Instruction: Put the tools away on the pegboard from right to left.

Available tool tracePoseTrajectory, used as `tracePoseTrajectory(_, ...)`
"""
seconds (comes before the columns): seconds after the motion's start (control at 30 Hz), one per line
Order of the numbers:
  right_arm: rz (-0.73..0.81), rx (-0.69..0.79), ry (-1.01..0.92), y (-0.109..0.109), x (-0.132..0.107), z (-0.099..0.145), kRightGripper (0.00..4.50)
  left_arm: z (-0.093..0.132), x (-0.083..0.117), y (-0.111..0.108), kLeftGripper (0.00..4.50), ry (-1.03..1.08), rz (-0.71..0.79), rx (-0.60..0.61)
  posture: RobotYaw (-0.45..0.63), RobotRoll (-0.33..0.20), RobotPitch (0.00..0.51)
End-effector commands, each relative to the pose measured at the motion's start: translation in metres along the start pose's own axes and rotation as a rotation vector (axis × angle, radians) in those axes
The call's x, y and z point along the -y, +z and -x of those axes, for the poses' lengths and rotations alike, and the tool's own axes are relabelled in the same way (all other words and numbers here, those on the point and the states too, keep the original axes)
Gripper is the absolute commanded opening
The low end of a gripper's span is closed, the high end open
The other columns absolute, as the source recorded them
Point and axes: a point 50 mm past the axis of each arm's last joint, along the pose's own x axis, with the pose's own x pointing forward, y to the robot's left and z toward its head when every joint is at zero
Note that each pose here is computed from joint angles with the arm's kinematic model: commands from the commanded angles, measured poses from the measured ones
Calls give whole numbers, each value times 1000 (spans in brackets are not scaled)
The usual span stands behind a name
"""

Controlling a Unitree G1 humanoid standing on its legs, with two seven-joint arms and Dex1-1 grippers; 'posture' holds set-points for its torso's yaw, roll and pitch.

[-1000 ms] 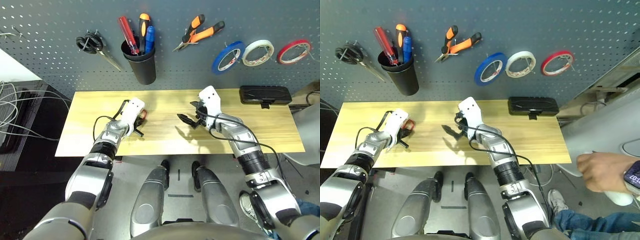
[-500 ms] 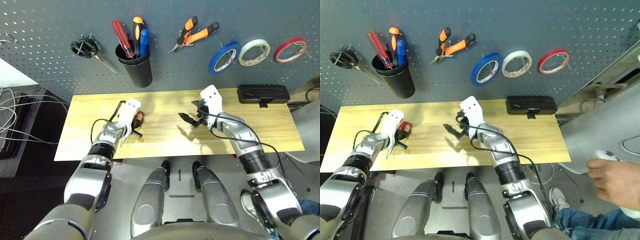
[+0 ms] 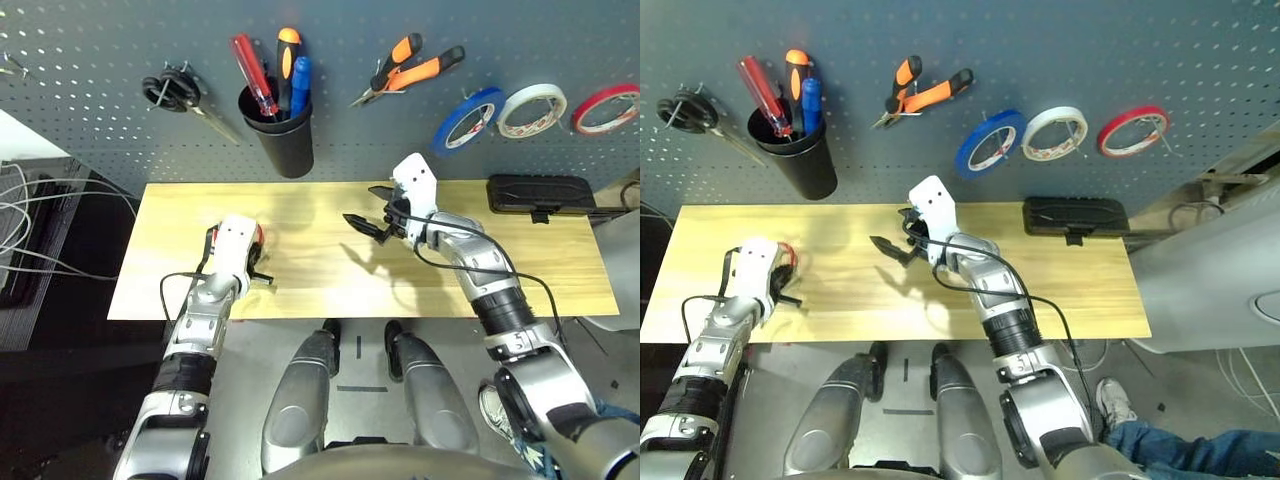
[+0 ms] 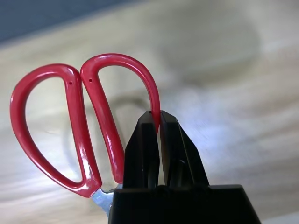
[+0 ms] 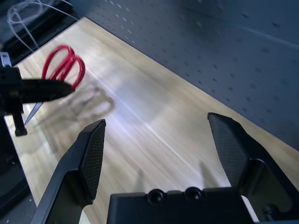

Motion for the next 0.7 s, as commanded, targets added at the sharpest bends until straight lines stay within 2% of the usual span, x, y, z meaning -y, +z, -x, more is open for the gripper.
tracePoseTrajectory(0.03, -6, 26, 56, 0, -6, -3, 4500, 12, -1, 11, 24, 58, -5, 99, 78, 0, 315)
tracePoseTrajectory(0.53, 28, 114, 159, 15, -18, -8, 4500, 43, -11, 51, 24, 197, -111, 395, 93, 0, 307)
tracePoseTrajectory(0.7, 37, 131, 165, 20, -19, -8, 4500, 48, -13, 77, 24, 220, -182, 548, 92, 0, 306)
